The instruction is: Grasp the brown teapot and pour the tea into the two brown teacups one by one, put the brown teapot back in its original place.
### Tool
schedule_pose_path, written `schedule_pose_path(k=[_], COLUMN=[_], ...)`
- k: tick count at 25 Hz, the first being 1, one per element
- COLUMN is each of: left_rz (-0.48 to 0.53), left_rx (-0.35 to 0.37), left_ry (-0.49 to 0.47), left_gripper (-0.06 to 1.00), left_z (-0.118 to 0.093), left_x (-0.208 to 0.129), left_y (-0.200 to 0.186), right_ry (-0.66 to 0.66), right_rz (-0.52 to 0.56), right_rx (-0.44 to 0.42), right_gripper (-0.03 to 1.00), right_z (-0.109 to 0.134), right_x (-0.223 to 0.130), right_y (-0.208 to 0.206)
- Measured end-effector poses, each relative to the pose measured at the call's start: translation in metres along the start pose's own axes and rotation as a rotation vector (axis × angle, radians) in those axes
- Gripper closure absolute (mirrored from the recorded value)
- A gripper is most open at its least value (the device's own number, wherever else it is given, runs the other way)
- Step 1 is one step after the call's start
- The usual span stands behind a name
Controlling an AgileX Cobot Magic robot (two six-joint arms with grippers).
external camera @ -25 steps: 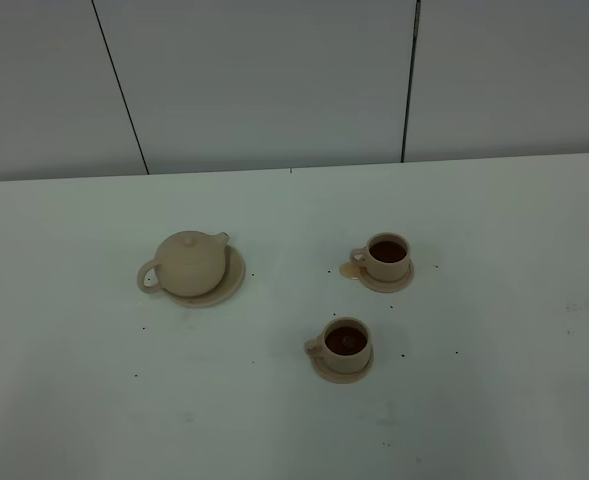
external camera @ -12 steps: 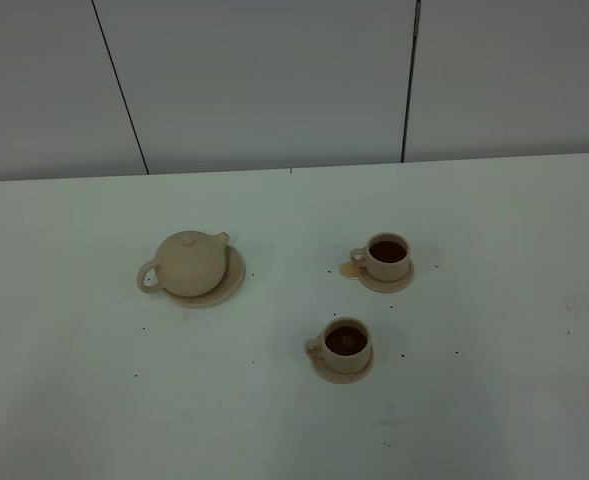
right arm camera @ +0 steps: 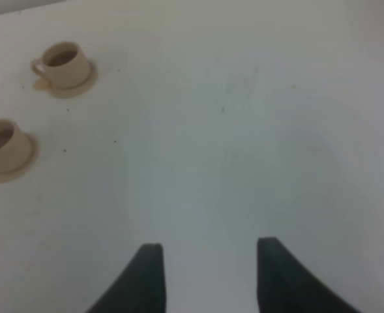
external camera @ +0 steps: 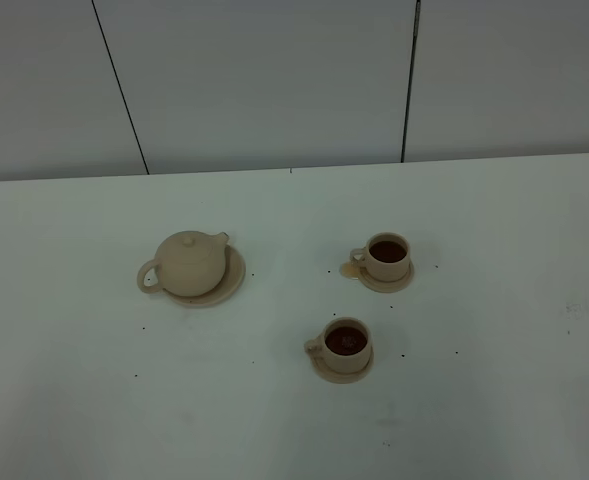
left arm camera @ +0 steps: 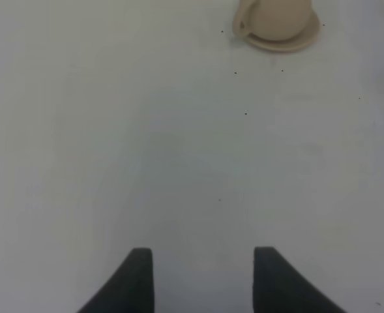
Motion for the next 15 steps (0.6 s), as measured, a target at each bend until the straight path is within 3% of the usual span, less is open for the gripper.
schedule_pose_path(k=[15], left_rz=[0.0], left_rx=[0.0], left_ry=[0.0], left_gripper=[0.52], left_z=[0.0], left_x=[0.0], left_y=[0.0], right_ry=[0.0], right_rz=[0.0], right_rx=[0.0], right_gripper=[0.64], right_z=[0.0], right_x=[0.0], right_y=[0.0])
Point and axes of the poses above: a point on each arm's last joint axis where the gripper is mounted, y pointing out along that axis toward the gripper, z along the wrist's bending axis when the last joint is at zero, x = y × z, the point moved 8 cm from there along y, pointing out along that axis toward the gripper, and after that the axes turned 13 degrees about y, right-handed, at the moved point
